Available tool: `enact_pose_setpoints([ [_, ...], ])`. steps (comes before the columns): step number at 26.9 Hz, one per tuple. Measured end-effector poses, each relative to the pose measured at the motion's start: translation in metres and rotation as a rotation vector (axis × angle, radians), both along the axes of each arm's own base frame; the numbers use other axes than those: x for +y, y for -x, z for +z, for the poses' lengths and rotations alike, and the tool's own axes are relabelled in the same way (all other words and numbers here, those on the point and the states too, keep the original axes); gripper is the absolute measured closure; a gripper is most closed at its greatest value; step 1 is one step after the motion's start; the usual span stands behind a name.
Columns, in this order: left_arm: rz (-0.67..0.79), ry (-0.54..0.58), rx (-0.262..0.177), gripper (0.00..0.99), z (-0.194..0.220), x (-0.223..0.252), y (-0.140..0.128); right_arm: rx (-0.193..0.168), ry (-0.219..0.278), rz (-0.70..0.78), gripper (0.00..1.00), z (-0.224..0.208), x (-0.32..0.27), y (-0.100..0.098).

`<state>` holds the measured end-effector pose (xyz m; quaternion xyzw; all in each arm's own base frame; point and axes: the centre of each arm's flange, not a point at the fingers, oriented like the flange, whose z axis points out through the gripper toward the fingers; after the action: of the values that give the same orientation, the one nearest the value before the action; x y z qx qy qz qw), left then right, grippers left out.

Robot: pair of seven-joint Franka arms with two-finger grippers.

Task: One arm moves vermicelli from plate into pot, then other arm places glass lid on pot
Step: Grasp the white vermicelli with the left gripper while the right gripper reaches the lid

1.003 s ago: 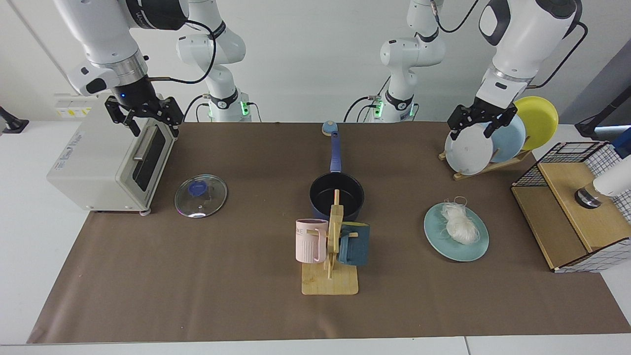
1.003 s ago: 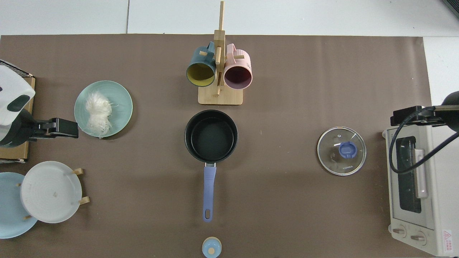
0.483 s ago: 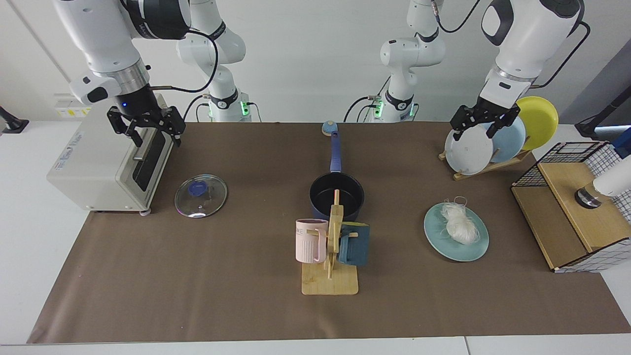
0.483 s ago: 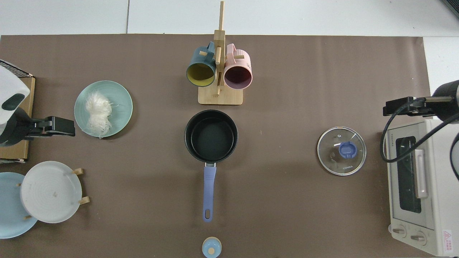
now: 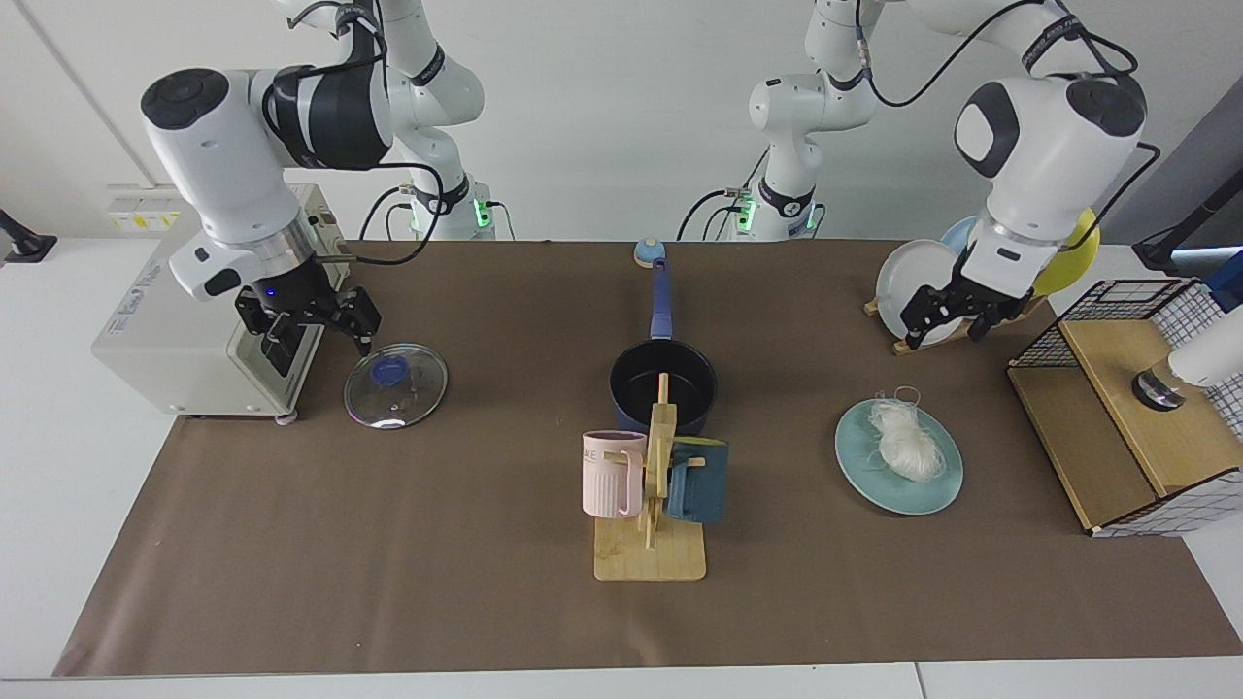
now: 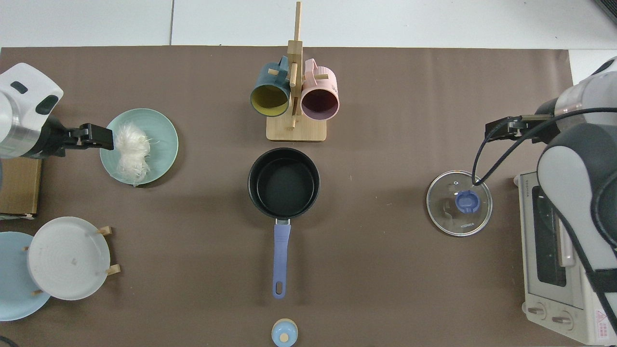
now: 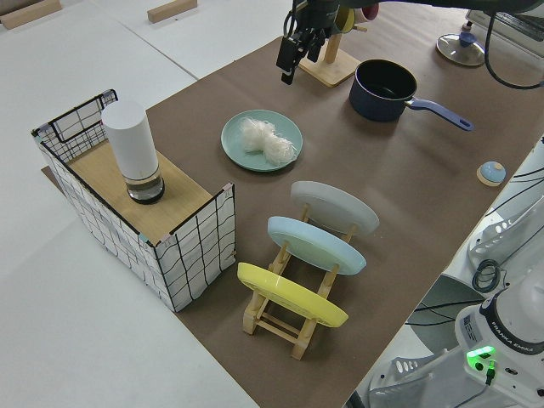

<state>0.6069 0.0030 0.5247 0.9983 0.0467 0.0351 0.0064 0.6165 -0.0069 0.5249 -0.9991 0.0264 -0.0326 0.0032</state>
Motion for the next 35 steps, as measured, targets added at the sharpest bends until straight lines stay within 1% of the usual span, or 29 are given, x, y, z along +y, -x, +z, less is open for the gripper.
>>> enact_pose_setpoints([
  [2,0.031,0.002,0.000,0.000,-0.019,0.008,-0.014,0.014,0.002,0.010,0.00,-0.020,0.006,-0.005],
  [4,0.062,0.004,0.006,0.000,-0.035,0.015,-0.023,0.021,0.003,0.018,0.00,-0.039,0.012,-0.006],
  [8,0.116,0.009,-0.007,0.000,-0.066,0.021,-0.040,0.033,0.005,0.026,0.00,-0.082,0.017,-0.002],
  [10,0.129,0.010,-0.006,0.000,-0.081,0.022,-0.046,0.044,0.006,0.024,0.00,-0.103,0.016,0.003],
  [13,0.141,0.012,0.014,0.000,-0.105,0.022,-0.053,0.072,0.007,0.025,0.00,-0.129,0.012,0.013],
  [19,0.191,0.019,0.023,0.000,-0.152,0.018,-0.065,0.120,0.007,0.072,0.00,-0.175,0.004,0.035],
  [23,0.200,0.020,0.034,0.000,-0.170,0.018,-0.068,0.140,0.006,0.090,0.00,-0.205,0.000,0.052],
  [29,0.201,0.019,0.039,0.000,-0.193,0.016,-0.068,0.174,0.004,0.100,0.00,-0.225,0.002,0.071],
  [35,0.190,0.009,0.081,0.000,-0.214,0.013,-0.059,0.177,0.010,0.113,0.00,-0.223,0.003,0.078],
])
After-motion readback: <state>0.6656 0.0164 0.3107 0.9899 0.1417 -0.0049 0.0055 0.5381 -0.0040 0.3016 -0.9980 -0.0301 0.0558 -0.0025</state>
